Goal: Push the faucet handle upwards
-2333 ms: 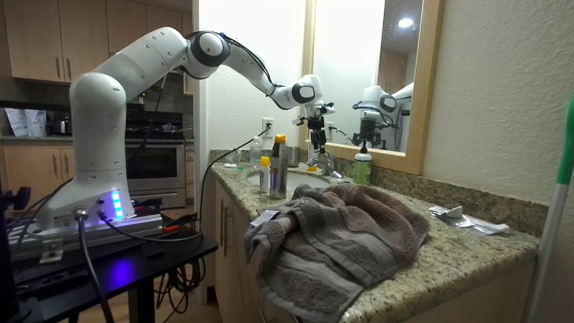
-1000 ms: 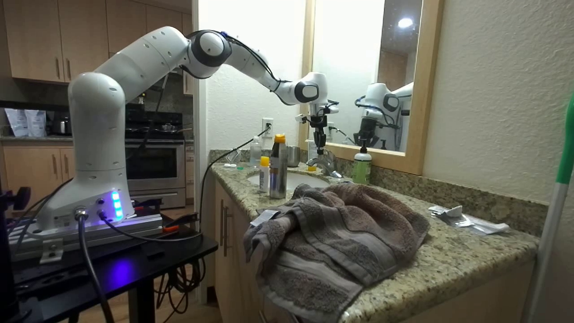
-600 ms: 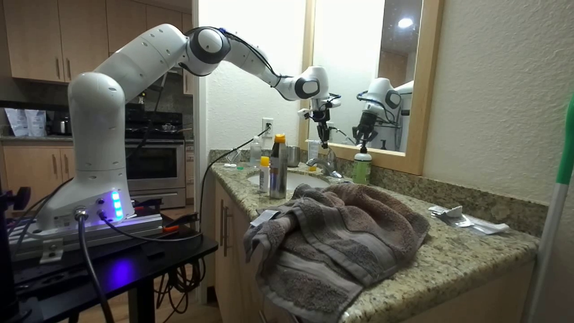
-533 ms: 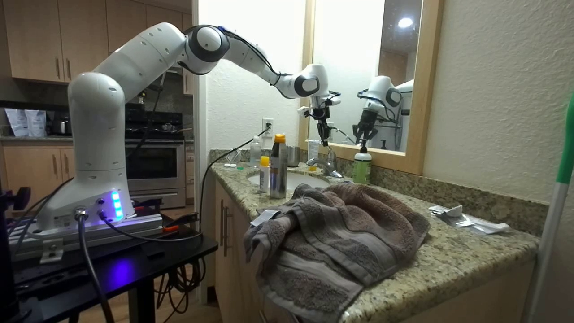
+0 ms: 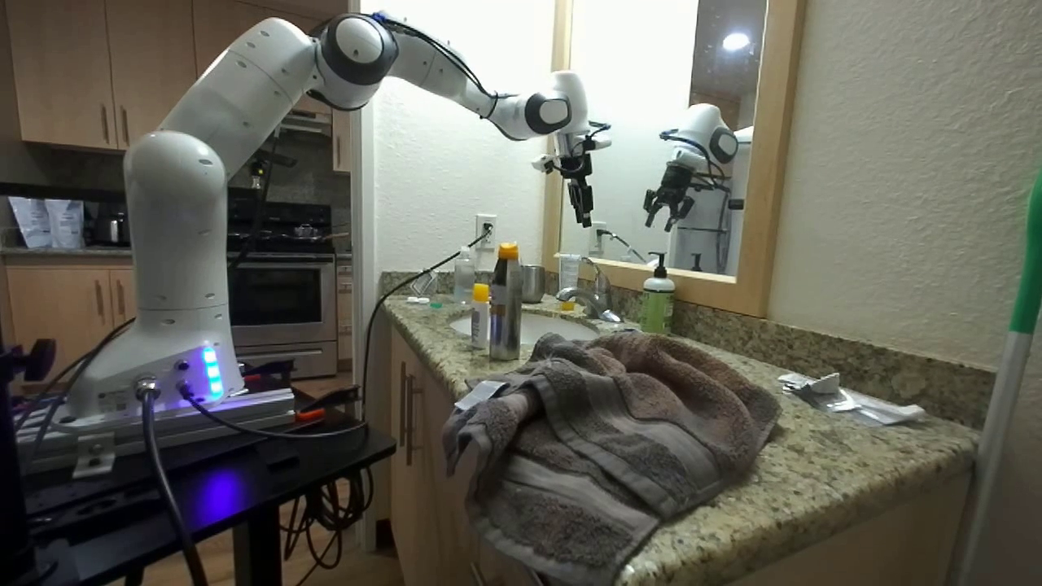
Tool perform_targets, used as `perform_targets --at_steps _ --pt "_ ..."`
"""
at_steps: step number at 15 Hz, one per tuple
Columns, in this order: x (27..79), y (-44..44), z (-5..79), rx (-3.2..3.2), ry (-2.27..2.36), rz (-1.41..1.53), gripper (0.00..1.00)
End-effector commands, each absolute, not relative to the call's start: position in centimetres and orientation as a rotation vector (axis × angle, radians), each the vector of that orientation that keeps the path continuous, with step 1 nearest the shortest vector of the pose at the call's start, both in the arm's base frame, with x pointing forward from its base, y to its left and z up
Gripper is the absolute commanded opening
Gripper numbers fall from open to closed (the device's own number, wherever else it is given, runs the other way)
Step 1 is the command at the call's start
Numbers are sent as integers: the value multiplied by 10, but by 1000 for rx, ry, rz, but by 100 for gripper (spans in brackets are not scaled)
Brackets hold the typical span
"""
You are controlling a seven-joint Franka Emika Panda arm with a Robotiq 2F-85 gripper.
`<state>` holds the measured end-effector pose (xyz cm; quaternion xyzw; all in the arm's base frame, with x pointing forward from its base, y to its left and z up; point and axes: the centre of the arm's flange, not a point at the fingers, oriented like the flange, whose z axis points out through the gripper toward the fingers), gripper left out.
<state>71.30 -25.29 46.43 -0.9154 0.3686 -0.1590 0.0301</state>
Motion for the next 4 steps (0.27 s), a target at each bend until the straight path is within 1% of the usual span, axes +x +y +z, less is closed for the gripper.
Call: perform_targets --at_steps 1,2,3,4 --pt "691 -255 472 -2841 1139 -460 96" --pt "688 -256 473 -2842 1150 -485 100" --pt "710 -258 466 -2829 1147 -492 85" --pt "708 -260 468 -2829 1152 -495 93"
